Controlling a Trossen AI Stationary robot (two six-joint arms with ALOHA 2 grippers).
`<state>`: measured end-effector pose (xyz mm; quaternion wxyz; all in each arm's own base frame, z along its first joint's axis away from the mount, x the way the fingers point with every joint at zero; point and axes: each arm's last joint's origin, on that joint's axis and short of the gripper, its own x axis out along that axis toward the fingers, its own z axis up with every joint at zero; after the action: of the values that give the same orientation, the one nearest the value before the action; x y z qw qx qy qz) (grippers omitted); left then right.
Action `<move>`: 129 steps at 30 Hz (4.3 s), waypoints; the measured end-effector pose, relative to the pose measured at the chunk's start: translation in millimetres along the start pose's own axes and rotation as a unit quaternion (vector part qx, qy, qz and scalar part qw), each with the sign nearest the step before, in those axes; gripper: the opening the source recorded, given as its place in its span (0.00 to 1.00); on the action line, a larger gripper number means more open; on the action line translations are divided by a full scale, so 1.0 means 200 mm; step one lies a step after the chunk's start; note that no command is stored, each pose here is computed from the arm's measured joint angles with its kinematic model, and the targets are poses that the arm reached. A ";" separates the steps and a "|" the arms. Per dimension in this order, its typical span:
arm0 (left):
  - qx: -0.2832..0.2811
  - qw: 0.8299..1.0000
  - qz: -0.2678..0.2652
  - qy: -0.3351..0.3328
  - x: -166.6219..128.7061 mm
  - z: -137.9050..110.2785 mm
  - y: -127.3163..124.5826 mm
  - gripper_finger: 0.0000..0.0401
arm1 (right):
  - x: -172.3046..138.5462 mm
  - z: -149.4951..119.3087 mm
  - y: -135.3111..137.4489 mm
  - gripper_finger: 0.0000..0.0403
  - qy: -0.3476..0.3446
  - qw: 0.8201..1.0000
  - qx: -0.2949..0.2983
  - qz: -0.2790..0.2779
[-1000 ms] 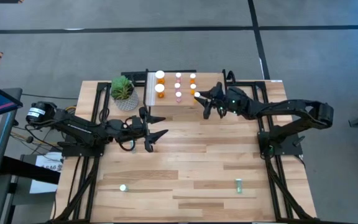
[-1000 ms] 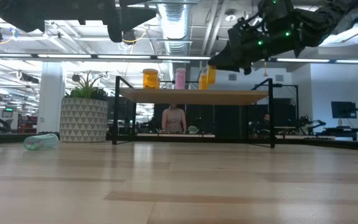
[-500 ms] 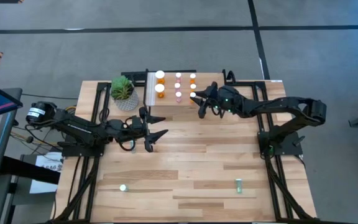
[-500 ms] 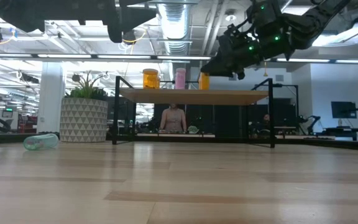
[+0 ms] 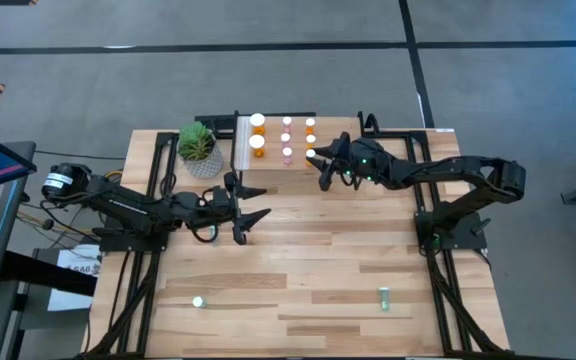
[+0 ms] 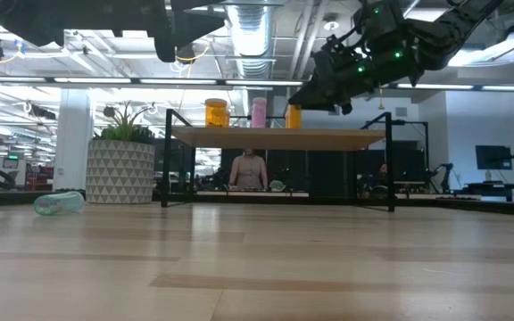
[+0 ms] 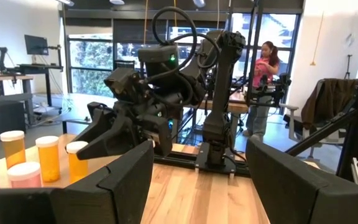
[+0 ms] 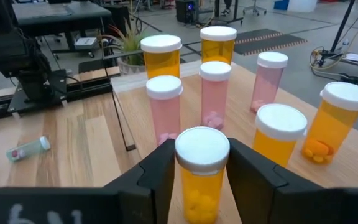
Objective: Pick and place medicine bottles onto shelf by color
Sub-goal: Put the small orange pill bottle aligned with the other small orange pill bottle on the shelf, then put the top left blue pill bottle on the shelf
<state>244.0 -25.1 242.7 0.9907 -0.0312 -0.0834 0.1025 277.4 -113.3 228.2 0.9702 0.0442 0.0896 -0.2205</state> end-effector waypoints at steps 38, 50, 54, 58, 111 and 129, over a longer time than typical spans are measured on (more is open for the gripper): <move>-0.016 0.977 0.015 0.212 0.03 0.23 -0.26 0.61 | -0.75 0.04 0.68 0.57 0.051 0.984 0.015 0.170; -0.132 0.956 0.034 0.261 -0.03 0.18 -0.30 0.61 | -1.10 -0.25 0.95 0.57 -0.031 0.980 0.065 0.186; -0.174 0.918 0.104 0.341 -0.08 0.10 -0.25 0.61 | -1.12 -0.32 1.00 0.57 -0.034 0.982 0.061 0.173; -0.194 0.858 0.211 0.427 -0.16 0.01 -0.17 0.61 | -1.11 -0.35 1.03 0.57 -0.033 0.982 0.059 0.174; -0.259 0.634 0.396 0.611 -0.29 -0.51 0.00 0.35 | -1.14 -0.41 1.07 0.57 -0.019 0.977 0.047 0.207; -0.181 0.831 0.256 0.460 -0.14 -0.32 -0.14 0.22 | -1.15 -0.39 1.07 0.57 -0.024 0.976 0.052 0.209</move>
<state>234.4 -61.3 177.4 0.8296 -0.2740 0.3756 0.3093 155.5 186.0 205.4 0.9931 0.1073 0.0435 -0.0184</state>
